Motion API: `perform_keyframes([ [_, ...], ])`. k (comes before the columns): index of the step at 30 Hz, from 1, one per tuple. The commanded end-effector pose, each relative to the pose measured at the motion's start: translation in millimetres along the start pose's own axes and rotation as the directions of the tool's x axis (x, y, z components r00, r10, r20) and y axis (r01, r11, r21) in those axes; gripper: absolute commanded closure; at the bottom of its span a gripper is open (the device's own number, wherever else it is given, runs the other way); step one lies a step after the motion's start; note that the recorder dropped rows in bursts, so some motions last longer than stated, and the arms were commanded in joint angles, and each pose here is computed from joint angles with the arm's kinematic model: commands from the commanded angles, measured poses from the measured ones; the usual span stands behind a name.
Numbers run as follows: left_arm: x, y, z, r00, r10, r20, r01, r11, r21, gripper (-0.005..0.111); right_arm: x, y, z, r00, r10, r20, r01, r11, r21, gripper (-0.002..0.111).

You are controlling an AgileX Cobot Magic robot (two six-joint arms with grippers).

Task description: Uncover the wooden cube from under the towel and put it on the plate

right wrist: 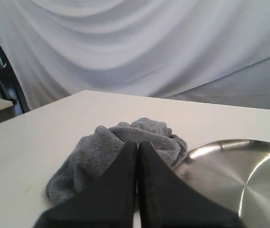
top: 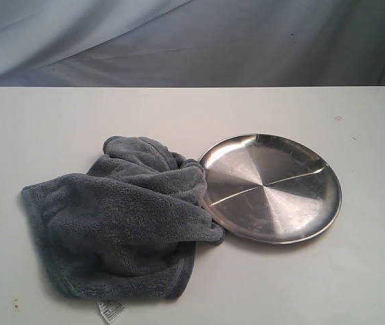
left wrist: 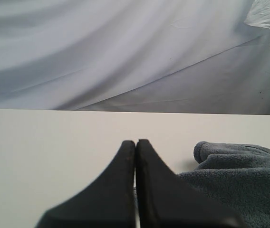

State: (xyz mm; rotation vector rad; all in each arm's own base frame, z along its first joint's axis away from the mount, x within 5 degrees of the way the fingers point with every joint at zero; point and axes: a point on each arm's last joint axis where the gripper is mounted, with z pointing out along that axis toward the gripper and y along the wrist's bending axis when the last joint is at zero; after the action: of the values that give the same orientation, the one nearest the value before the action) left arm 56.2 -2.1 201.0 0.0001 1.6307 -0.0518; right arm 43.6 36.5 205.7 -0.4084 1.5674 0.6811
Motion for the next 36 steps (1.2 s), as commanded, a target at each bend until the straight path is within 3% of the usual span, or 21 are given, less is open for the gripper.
perform_keyframes([
  [1,1,0.0,0,1.0,-0.002,0.001,0.002,1.0,0.001,0.105,-4,1,0,0.994,0.092,0.056,-0.092,0.996,-0.017,0.108],
  [5,1,0.0,0,1.0,-0.002,0.001,0.002,1.0,0.001,0.105,-6,1,-1,0.967,0.246,0.069,-0.245,0.969,-0.033,0.108],
  [11,1,0.0,0,1.0,-0.002,0.001,0.002,1.0,0.001,0.105,-25,-2,-4,0.924,0.252,0.287,-0.245,0.968,-0.058,0.108],
  [18,1,0.0,0,1.0,0.0,0.001,0.0,1.0,0.001,0.105,-65,5,-16,0.911,-0.019,0.411,0.018,1.0,0.006,0.108],
  [21,1,0.0,0,1.0,0.0,0.001,0.0,1.0,0.001,0.105,-86,10,-23,0.896,-0.068,0.439,0.068,0.998,0.015,0.108],
  [25,1,0.0,0,1.0,0.0,0.001,0.0,1.0,0.001,0.105,-106,16,-10,0.921,-0.169,0.352,0.166,0.985,0.037,0.108],
  [36,1,0.0,0,1.0,-0.002,0.001,0.002,1.0,0.001,0.105,-139,23,67,0.976,-0.198,0.088,0.196,0.98,0.024,0.108],
])
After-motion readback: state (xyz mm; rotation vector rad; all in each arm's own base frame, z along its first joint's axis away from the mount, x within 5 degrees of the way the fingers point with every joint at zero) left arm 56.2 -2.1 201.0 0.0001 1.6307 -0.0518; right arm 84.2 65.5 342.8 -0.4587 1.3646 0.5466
